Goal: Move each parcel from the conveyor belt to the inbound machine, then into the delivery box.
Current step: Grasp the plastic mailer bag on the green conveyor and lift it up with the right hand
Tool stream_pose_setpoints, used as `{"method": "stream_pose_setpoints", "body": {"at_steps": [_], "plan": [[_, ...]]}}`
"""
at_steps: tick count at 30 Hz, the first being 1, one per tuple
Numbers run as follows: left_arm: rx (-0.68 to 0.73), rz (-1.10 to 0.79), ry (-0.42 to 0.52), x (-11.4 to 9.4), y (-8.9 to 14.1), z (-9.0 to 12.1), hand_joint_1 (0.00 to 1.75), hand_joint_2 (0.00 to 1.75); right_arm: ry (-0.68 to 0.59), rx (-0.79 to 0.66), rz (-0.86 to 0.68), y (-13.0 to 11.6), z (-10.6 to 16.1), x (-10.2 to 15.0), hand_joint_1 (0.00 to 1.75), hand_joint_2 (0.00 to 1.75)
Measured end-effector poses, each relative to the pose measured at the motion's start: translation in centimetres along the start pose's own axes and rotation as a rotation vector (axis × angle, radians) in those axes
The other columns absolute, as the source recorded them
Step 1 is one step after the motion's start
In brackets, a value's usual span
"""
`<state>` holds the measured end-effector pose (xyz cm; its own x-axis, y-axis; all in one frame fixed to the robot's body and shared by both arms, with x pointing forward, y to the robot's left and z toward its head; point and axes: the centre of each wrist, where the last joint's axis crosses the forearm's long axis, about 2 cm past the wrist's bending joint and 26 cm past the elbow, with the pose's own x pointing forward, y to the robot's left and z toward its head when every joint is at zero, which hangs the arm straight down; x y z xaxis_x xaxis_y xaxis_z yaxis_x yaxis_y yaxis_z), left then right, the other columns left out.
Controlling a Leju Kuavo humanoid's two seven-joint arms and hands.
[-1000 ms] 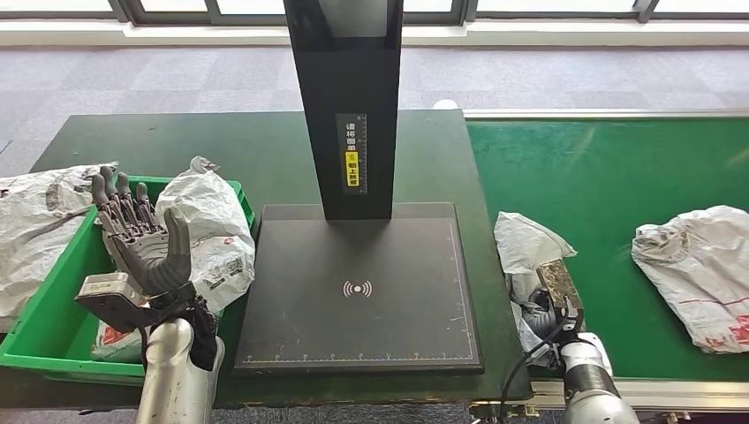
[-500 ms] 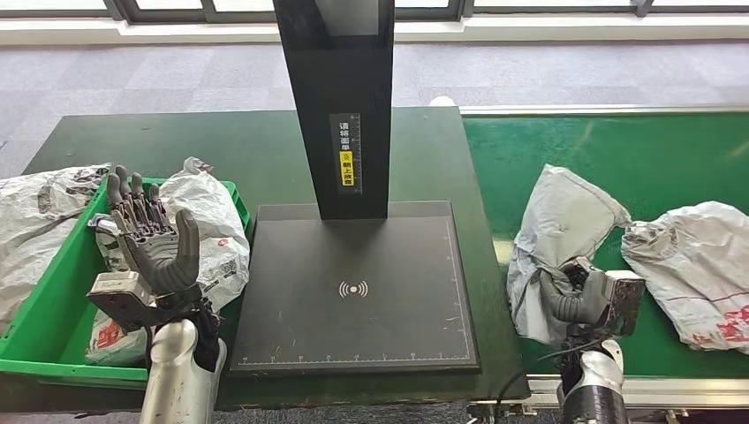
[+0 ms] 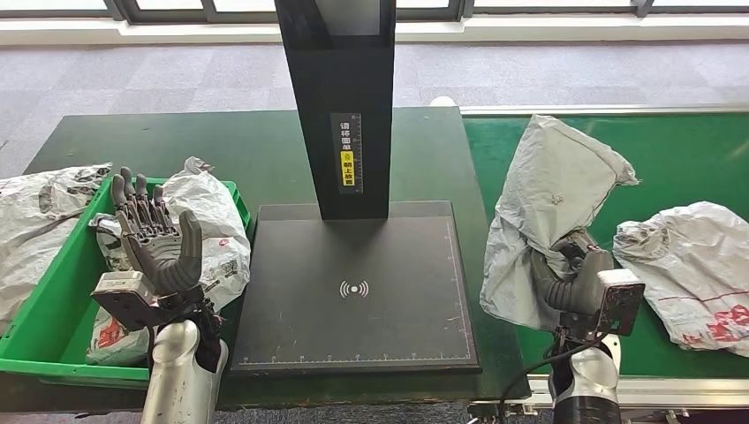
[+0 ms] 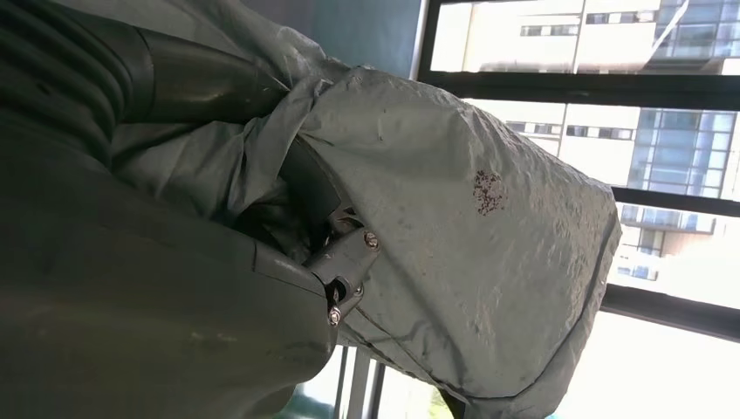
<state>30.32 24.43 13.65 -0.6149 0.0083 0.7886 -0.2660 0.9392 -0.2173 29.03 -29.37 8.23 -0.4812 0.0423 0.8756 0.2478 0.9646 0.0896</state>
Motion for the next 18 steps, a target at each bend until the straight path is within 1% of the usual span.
{"method": "stream_pose_setpoints", "body": {"at_steps": [4,6,9,12,18], "plan": [[-0.006,-0.002,0.0,0.0,0.0,0.0,0.0,1.75,-0.016,0.061,-0.047,1.1,0.0,0.4,1.75,1.75],[-0.011,-0.001,0.002,-0.1,0.0,0.0,0.0,1.75,-0.019,0.126,-0.084,2.4,0.1,0.6,1.75,1.75],[-0.014,0.0,0.005,-0.1,-0.1,0.1,0.0,1.75,-0.025,0.222,-0.145,5.0,0.5,1.1,1.75,1.75],[-0.014,0.0,0.007,-0.2,-0.1,0.1,0.0,1.75,-0.034,0.29,-0.188,7.3,0.8,1.6,1.75,1.75],[-0.015,0.0,0.008,-0.2,-0.1,0.1,0.0,1.75,-0.044,0.366,-0.239,9.5,1.1,2.2,1.75,1.75]]}}
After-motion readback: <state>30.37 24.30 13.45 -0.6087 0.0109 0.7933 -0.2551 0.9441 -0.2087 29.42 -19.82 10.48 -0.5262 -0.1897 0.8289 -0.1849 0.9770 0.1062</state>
